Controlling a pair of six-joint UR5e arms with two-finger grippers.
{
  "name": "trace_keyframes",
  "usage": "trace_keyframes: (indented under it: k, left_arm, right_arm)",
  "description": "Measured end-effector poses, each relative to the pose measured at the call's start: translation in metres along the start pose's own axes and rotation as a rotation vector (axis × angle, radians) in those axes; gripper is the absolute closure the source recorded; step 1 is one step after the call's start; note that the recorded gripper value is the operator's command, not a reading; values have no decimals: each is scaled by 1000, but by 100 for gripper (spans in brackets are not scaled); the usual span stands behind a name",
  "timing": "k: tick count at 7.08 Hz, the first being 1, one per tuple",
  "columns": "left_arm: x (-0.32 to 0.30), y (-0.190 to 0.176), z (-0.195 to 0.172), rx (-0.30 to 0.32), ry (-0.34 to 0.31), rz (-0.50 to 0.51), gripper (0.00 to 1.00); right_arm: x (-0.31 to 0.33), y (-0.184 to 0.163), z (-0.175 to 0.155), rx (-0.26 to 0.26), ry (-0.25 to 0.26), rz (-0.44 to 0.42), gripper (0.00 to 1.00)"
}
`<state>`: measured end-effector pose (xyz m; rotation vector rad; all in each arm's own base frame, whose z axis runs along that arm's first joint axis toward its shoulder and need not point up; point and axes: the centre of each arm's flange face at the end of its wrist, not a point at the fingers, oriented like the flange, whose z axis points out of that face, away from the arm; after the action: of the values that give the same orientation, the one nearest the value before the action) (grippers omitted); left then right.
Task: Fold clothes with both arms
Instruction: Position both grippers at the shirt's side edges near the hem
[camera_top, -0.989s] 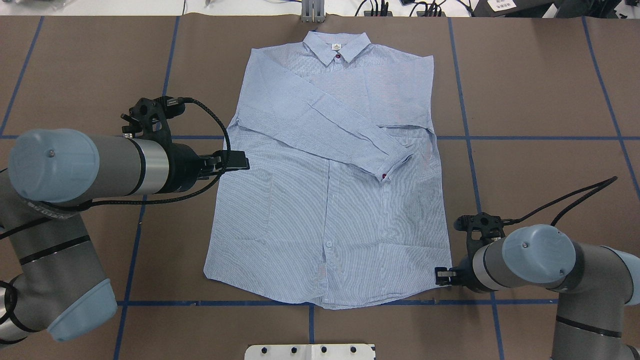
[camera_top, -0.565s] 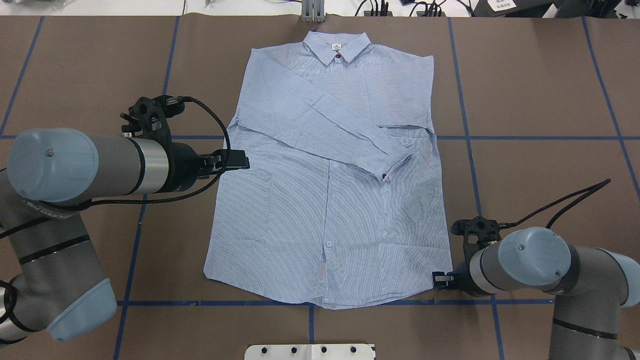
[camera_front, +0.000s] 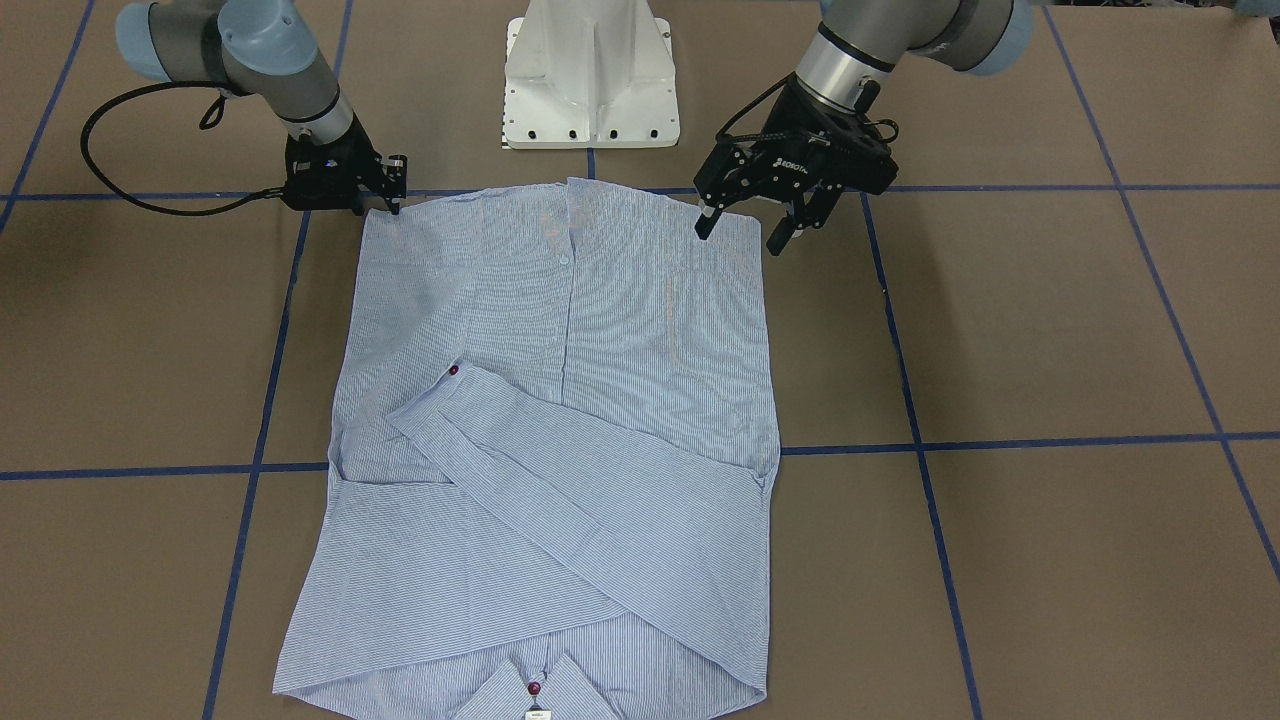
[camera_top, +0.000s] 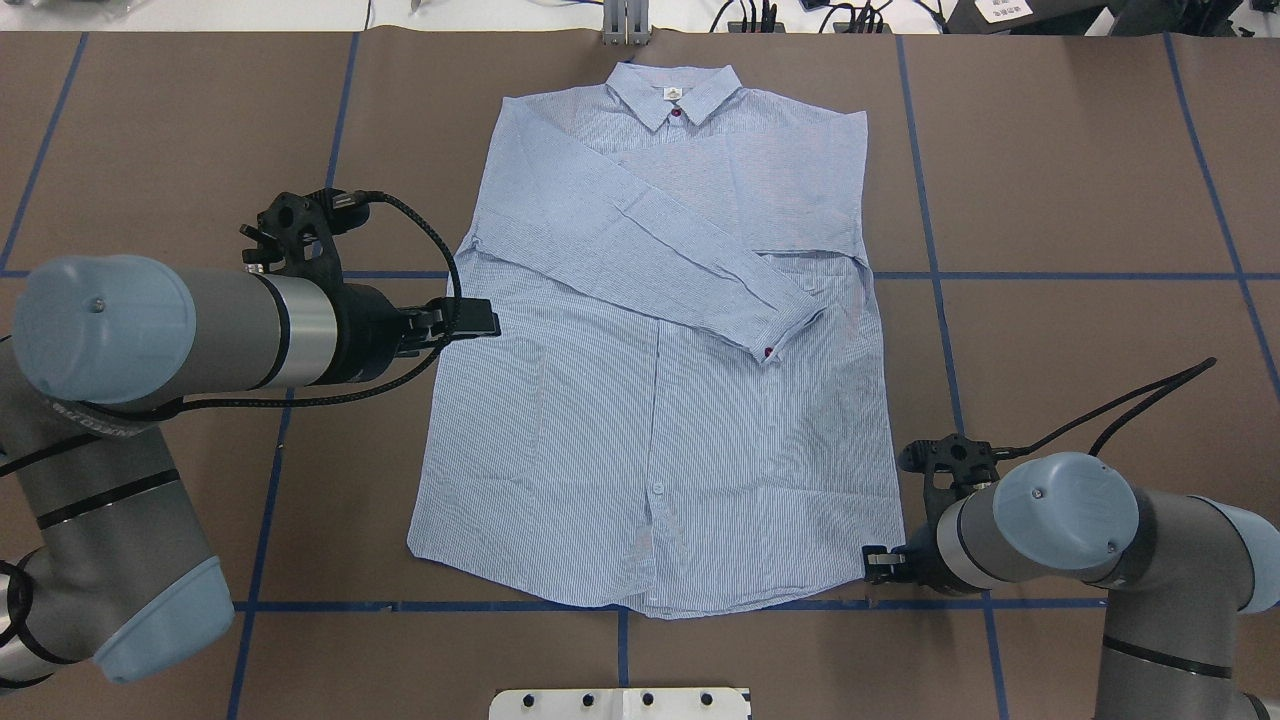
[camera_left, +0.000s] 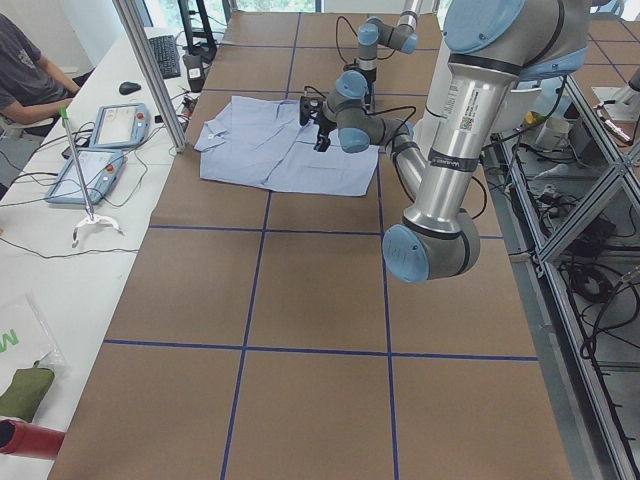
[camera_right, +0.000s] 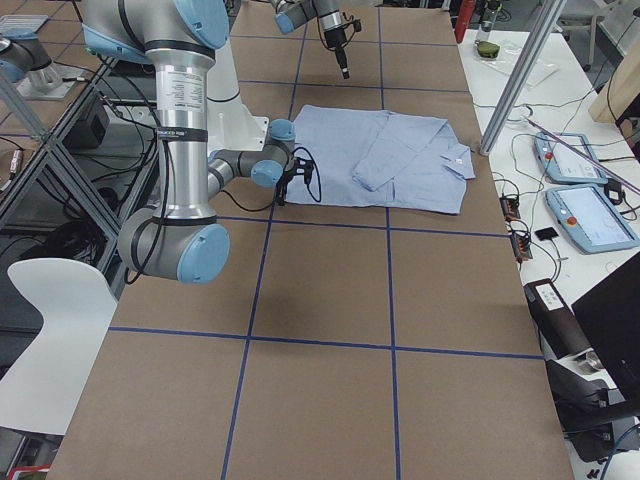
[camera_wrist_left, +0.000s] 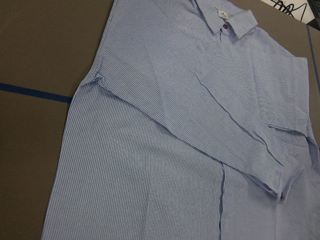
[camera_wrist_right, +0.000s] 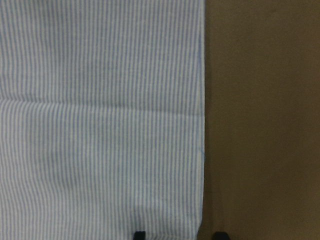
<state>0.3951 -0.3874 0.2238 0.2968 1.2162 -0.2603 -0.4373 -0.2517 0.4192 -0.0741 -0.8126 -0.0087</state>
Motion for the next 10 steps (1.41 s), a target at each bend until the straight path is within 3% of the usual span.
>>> trace_keyframes:
  k: [3, 4, 5, 6, 10]
  left_arm:
    - [1, 0, 0, -1, 1, -5, 1]
    - [1, 0, 0, -1, 1, -7, 1]
    - [1, 0, 0, -1, 1, -7, 1]
    - [0, 0, 1, 0, 0, -8, 1]
    - [-2, 0, 3, 1, -6, -8, 1]
  right_arm:
    - [3, -1, 1, 0, 11, 13, 51]
    - [4, -1, 1, 0, 13, 25, 66]
    - [3, -1, 1, 0, 14, 30, 89]
    - [2, -1, 1, 0, 13, 32, 100]
    - [-1, -1, -2, 2, 6, 34, 100]
